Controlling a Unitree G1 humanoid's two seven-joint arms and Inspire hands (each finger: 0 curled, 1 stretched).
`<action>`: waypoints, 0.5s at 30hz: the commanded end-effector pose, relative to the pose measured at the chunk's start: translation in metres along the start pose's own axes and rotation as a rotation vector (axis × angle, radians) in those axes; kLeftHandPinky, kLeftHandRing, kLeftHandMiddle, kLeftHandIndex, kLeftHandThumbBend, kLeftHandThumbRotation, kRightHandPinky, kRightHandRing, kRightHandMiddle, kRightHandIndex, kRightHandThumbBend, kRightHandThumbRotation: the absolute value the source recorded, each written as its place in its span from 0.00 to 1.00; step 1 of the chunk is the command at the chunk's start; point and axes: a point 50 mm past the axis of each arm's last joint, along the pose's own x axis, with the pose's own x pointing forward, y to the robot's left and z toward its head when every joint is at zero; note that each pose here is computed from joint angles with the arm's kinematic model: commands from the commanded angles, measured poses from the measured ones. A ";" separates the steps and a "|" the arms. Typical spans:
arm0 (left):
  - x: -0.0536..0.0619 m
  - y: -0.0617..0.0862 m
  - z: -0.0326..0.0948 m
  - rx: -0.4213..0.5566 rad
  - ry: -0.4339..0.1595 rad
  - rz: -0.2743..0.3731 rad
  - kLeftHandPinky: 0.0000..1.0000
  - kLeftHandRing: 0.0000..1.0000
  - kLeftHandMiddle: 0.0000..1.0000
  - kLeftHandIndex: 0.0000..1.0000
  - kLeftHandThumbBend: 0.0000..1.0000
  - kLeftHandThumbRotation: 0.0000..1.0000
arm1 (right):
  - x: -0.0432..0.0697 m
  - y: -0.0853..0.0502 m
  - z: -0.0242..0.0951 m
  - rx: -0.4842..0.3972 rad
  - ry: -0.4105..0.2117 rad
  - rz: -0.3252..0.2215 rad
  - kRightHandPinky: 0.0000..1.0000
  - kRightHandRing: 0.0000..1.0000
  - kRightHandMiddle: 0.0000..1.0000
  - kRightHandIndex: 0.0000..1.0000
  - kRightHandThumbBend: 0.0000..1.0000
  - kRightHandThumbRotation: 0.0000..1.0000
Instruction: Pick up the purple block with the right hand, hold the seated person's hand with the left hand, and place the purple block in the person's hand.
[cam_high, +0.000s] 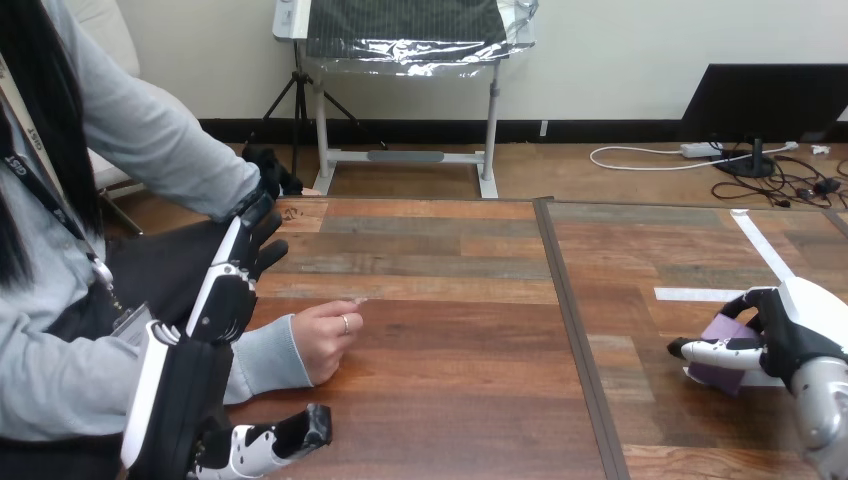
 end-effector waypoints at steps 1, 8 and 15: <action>0.014 0.001 0.009 -0.007 -0.085 0.004 0.92 0.96 0.98 0.95 1.00 0.73 | 0.000 0.010 0.013 0.008 -0.021 -0.009 0.20 0.25 0.33 0.40 0.66 0.07; 0.014 0.002 0.010 -0.008 -0.094 0.010 0.94 0.97 0.98 0.96 1.00 0.74 | -0.001 0.011 0.013 0.034 -0.015 -0.039 0.12 0.18 0.27 0.37 0.57 0.02; 0.014 0.003 0.010 -0.008 -0.097 0.012 0.95 0.97 0.98 0.95 1.00 0.74 | -0.001 0.009 0.013 0.070 -0.011 -0.063 0.08 0.14 0.23 0.32 0.52 0.03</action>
